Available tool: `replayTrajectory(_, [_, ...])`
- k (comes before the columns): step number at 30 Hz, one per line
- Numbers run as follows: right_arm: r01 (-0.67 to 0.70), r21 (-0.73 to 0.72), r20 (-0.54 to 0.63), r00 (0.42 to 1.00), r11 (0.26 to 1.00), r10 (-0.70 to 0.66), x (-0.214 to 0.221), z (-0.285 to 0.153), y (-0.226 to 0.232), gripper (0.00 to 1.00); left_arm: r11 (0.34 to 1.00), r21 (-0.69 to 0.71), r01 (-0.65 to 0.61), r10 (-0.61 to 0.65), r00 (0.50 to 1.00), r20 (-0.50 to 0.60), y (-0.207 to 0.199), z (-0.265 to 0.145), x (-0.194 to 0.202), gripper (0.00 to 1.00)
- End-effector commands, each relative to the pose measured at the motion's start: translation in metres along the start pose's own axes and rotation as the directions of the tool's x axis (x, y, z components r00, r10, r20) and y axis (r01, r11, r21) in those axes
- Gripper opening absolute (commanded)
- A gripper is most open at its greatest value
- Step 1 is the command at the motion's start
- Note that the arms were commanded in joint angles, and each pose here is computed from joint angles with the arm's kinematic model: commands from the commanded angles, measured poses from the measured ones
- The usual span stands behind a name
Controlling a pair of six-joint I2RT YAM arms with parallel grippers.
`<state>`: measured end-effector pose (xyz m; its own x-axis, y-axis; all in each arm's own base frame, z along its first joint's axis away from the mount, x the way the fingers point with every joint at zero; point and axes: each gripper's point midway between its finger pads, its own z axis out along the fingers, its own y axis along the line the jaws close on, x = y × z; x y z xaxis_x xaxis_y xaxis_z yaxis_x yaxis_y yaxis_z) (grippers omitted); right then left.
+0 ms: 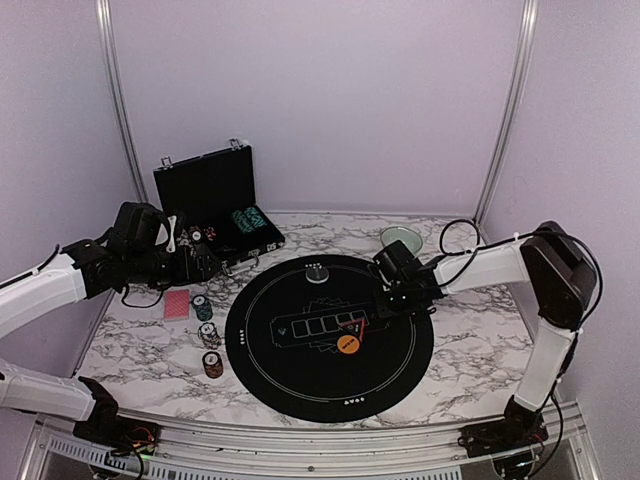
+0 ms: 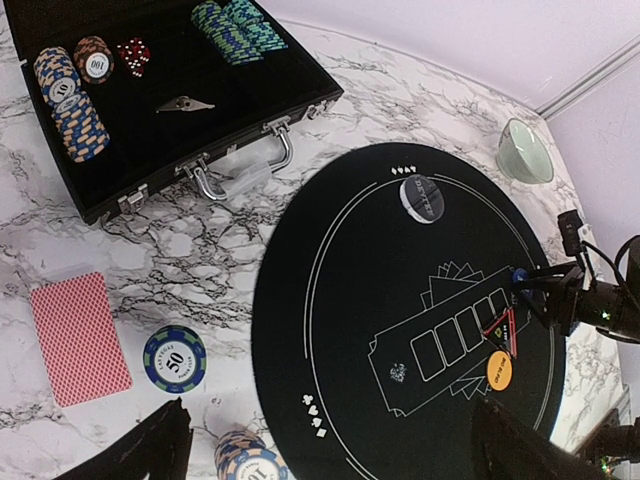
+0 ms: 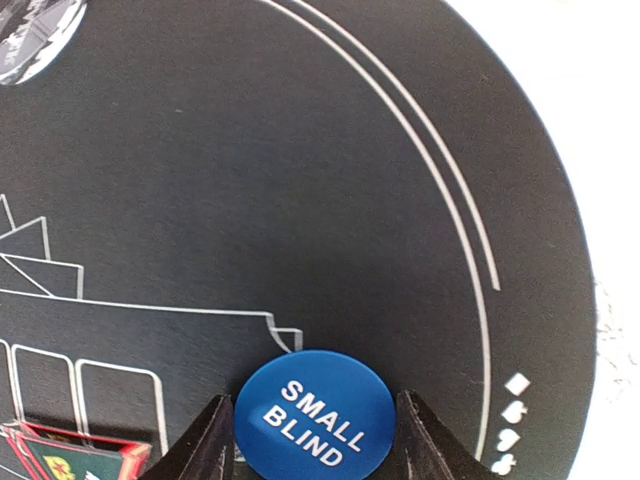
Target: Distribute texas hold em gaming equipment
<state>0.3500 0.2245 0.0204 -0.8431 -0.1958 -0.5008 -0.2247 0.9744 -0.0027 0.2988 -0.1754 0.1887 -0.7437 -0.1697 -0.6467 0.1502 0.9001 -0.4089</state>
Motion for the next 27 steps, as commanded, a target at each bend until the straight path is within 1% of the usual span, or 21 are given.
replayTrajectory(1, [0.003, 0.123, -0.137, 0.990, 0.992, 0.014, 0.044, 0.005, -0.040, 0.52, 1.000, 0.019, 0.011, -0.012, 1.000, 0.023, -0.006, -0.003, -0.010, 0.99])
replayTrajectory(8, [-0.013, 0.094, -0.137, 0.990, 0.995, 0.026, 0.045, 0.001, -0.040, 0.55, 1.000, 0.026, 0.015, -0.015, 1.000, 0.022, -0.007, -0.001, -0.011, 0.99])
replayTrajectory(15, [-0.006, 0.068, -0.123, 0.992, 0.998, 0.015, 0.035, -0.005, -0.033, 0.67, 0.999, 0.035, 0.015, -0.016, 1.000, 0.024, -0.009, -0.001, -0.012, 0.99])
replayTrajectory(19, [0.009, 0.073, -0.101, 0.995, 0.997, -0.002, 0.022, -0.014, -0.028, 0.71, 0.999, 0.036, 0.014, -0.015, 1.000, 0.026, -0.010, 0.000, -0.013, 0.99])
replayTrajectory(24, [0.040, 0.079, -0.061, 0.998, 0.996, -0.035, 0.005, -0.032, -0.014, 0.71, 0.999, 0.038, 0.014, -0.015, 1.000, 0.026, -0.010, 0.000, -0.014, 0.99])
replayTrajectory(27, [0.073, 0.054, -0.039, 0.997, 0.996, -0.071, 0.001, -0.042, 0.007, 0.71, 0.999, 0.039, 0.014, -0.015, 1.000, 0.026, -0.011, 0.000, -0.014, 0.99])
